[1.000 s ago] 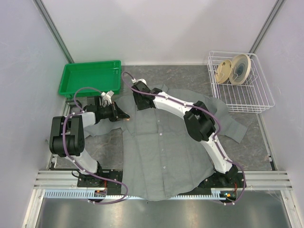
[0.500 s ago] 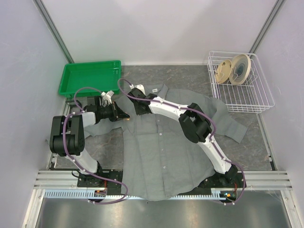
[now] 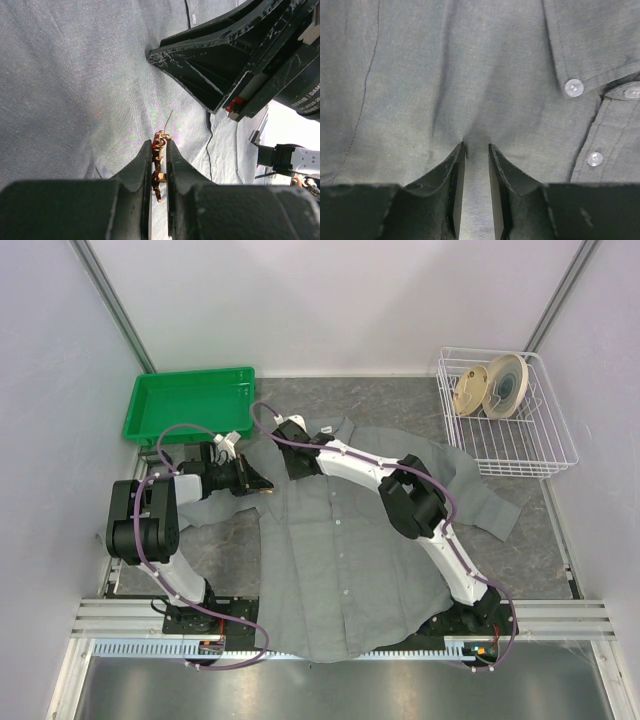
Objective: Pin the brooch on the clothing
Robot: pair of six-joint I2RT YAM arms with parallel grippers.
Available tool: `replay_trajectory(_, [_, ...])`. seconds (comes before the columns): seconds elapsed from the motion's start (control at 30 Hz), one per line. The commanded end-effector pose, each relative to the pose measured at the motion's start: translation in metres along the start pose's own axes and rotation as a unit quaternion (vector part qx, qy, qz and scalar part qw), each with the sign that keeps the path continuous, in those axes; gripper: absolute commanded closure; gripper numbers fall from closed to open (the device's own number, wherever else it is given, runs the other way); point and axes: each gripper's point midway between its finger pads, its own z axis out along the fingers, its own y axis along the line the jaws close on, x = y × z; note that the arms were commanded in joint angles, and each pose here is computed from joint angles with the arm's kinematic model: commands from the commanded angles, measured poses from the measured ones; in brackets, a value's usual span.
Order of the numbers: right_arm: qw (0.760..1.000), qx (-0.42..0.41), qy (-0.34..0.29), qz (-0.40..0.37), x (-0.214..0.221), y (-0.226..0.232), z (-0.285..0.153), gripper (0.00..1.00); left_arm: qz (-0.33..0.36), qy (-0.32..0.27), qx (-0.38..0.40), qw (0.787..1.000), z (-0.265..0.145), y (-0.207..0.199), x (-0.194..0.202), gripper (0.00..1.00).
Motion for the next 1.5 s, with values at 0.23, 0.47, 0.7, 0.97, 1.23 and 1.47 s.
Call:
replay_trajectory(0.23, [0.999,0.008,-0.036,0.019,-0.031,-0.01,-0.005,0.65,0.028,-0.014,0.016,0.999,0.0,-0.008,-0.016,0.98])
replay_trajectory(0.47, [0.999,0.0,-0.02,0.029,-0.021,-0.007,0.009,0.59,0.025,-0.01,0.013,1.0,0.002,-0.005,-0.014,0.98])
replay_trajectory(0.7, [0.999,-0.007,0.029,0.033,0.015,-0.01,0.026,0.85,0.024,-0.009,0.005,1.0,0.003,-0.002,-0.017,0.98])
replay_trajectory(0.97, [0.999,-0.026,0.002,0.03,-0.015,-0.01,0.005,1.0,0.023,-0.001,0.021,1.0,0.01,-0.006,-0.02,0.98])
replay_trajectory(1.23, [0.992,-0.1,-0.029,0.066,-0.048,0.005,-0.021,1.0,0.012,0.01,0.061,0.998,0.024,-0.02,-0.026,0.98])
replay_trajectory(1.47, [0.987,-0.131,-0.015,0.097,-0.047,0.0,-0.02,1.0,-0.012,0.012,0.07,0.997,0.033,-0.014,-0.03,0.98])
